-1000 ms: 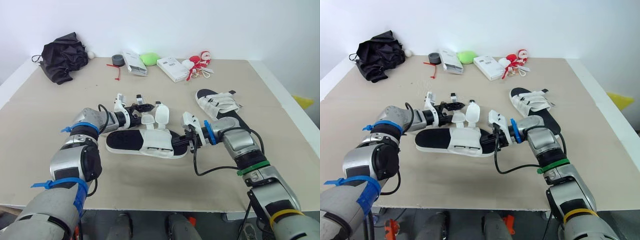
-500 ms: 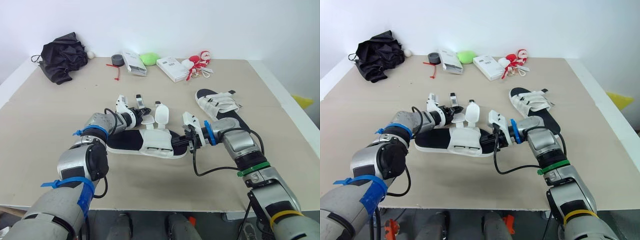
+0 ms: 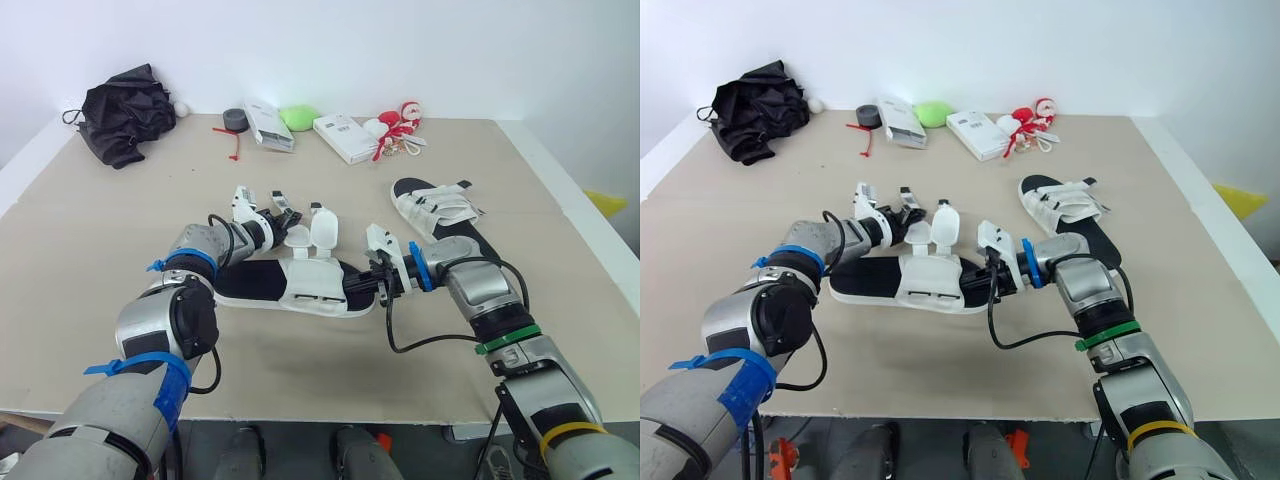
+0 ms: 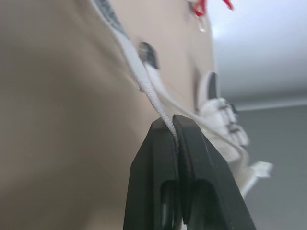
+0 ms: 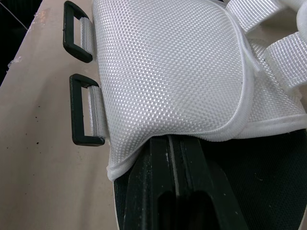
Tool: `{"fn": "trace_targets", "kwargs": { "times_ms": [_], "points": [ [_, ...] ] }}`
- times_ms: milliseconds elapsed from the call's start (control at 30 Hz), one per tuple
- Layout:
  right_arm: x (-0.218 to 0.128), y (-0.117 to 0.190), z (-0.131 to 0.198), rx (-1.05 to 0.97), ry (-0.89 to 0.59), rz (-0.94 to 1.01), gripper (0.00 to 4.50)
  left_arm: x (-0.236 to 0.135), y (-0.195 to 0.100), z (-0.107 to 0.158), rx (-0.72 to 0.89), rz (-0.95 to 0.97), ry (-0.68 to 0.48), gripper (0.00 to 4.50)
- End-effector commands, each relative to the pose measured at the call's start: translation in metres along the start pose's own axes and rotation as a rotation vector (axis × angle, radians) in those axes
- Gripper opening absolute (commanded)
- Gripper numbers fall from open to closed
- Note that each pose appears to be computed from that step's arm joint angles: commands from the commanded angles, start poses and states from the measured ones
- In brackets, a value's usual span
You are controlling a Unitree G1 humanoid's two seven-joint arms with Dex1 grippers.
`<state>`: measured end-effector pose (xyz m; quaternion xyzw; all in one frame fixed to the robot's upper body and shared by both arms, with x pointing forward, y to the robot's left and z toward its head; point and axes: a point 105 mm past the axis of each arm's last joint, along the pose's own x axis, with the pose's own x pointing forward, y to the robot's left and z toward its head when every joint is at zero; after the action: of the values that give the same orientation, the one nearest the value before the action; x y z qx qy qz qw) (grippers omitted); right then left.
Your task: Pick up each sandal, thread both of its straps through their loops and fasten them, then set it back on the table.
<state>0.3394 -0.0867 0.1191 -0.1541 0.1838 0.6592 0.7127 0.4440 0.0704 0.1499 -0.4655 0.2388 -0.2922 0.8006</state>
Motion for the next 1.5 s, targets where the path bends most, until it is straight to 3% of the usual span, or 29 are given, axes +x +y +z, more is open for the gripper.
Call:
{"fn": "trace_targets", "kwargs": {
  "times_ms": [33,167,300,467,633,700,867,1000,1200,1367,1433,1500],
  "points": [
    [0.001,0.003,-0.028,0.085,0.072,-0.007,0.00,-0.005,-0.033,0.009,0.166,-0.167,0.007,0.11],
    [0.000,0.004,-0.029,0.090,0.068,-0.008,0.00,-0.017,-0.058,-0.005,0.349,-0.318,0.009,0.11],
    [-0.003,0.006,-0.032,0.097,0.068,-0.008,0.00,-0.043,-0.073,-0.041,0.605,-0.442,0.025,0.11],
    [-0.006,0.009,-0.036,0.106,0.073,-0.004,0.00,-0.091,-0.074,-0.098,1.078,-0.689,0.147,0.11],
    [-0.005,0.010,-0.038,0.111,0.074,-0.002,0.00,-0.093,-0.081,-0.081,1.187,-0.706,0.012,0.11],
    [-0.004,0.010,-0.037,0.111,0.072,-0.002,0.00,-0.097,-0.083,-0.084,1.287,-0.746,0.009,0.11],
    [-0.005,0.011,-0.038,0.110,0.075,0.001,0.00,-0.118,-0.067,-0.110,1.554,-0.885,0.167,0.11],
    [-0.004,0.011,-0.038,0.107,0.079,0.003,0.00,-0.140,-0.028,-0.124,1.776,-0.947,0.362,0.11],
    [-0.002,0.009,-0.036,0.100,0.080,0.009,0.00,-0.142,0.009,-0.127,1.991,-0.943,0.508,1.67],
    [0.000,0.007,-0.034,0.095,0.077,0.010,0.00,-0.139,0.015,-0.130,1.992,-0.943,0.539,3.81],
    [0.000,0.007,-0.033,0.094,0.076,0.013,0.00,-0.140,0.017,-0.131,1.974,-0.946,0.558,4.16],
    [0.000,0.008,-0.033,0.095,0.075,0.014,0.00,-0.141,0.015,-0.129,1.802,-0.877,0.575,4.34]
  ]
}}
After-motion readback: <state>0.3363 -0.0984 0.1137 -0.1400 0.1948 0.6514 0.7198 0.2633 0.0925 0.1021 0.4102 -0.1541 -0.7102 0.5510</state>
